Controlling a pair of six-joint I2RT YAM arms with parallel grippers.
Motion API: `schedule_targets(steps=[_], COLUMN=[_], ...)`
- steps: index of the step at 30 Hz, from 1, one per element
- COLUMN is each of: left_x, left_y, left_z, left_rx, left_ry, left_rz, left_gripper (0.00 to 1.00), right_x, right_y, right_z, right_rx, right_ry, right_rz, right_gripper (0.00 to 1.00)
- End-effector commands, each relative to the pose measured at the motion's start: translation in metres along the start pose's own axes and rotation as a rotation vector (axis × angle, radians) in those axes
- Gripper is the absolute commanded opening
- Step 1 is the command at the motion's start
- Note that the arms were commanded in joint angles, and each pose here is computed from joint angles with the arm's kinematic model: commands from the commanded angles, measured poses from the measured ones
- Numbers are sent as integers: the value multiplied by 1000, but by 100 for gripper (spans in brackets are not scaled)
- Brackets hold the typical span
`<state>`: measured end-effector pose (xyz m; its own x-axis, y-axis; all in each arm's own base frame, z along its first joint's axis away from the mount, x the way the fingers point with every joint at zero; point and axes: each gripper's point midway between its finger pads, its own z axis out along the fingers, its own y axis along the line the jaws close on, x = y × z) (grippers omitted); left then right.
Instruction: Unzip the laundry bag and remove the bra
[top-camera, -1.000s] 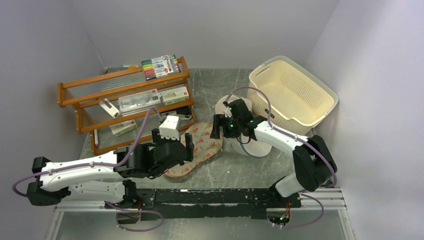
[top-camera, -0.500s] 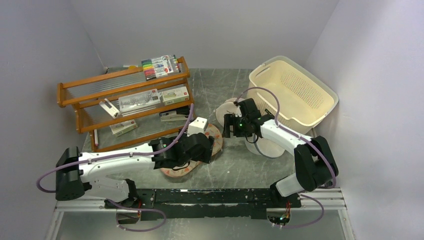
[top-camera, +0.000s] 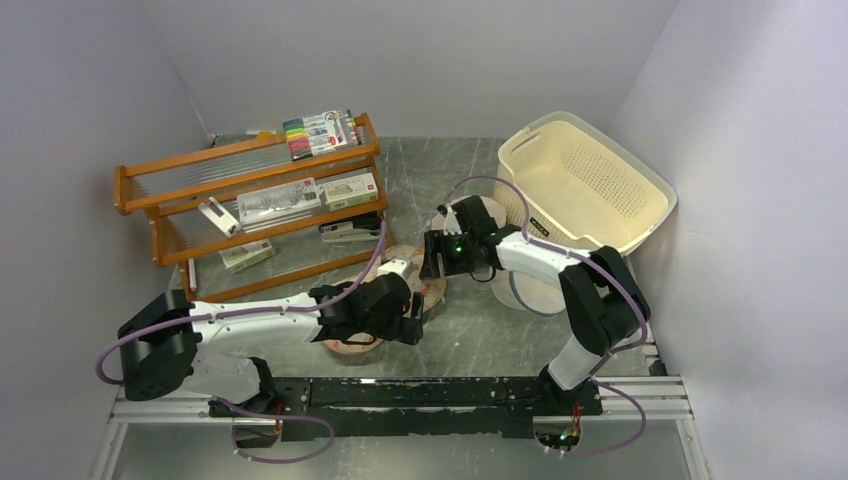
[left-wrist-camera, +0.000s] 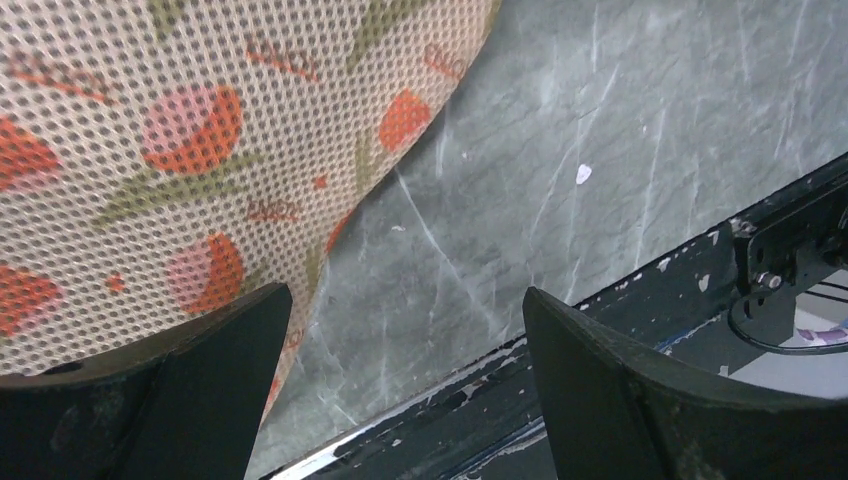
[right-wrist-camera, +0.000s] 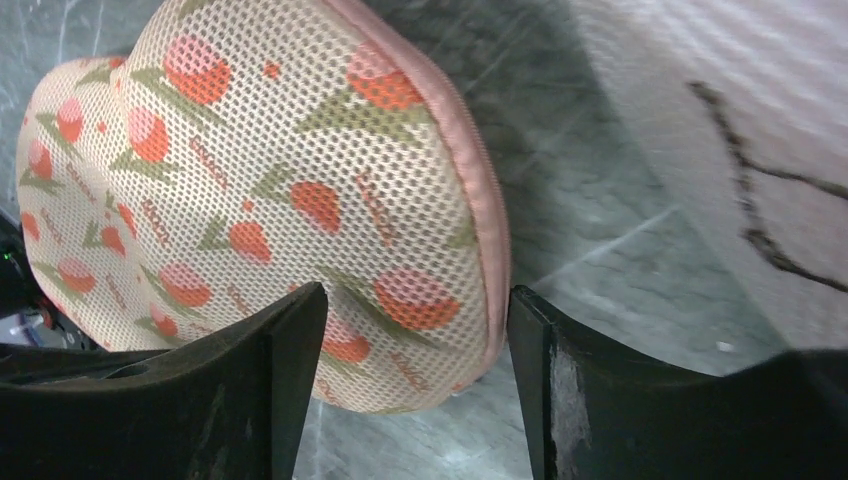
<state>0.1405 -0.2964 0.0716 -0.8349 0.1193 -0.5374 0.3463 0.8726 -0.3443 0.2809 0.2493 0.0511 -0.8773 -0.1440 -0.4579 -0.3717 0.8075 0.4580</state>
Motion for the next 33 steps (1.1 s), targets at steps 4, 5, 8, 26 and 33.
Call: schedule_targets(steps=[4,5,8,26,33], left_x=[3,0,-9,-71,-60], left_y=[39,49,68,0,-2], left_z=[1,-1,-9,-27,17], left_rx=[-58,-68,-101,-59,-322], left_ry=[6,-4,-37,-241,-247], left_rz=[-178,-200,-211,492,844], left_gripper=[98,98,98,94,83], right_x=[17,21,34,-30,-34], right_y=[32,37,58,9,-1], right_z=[0,-2,-9,-119,-162], right_rx=[-112,-143,-262,181,232], right_ry=[9,5,7,-484,-663], right_rz=[-12,-5,12,-69,-5], right_gripper=[65,64,65,80,81])
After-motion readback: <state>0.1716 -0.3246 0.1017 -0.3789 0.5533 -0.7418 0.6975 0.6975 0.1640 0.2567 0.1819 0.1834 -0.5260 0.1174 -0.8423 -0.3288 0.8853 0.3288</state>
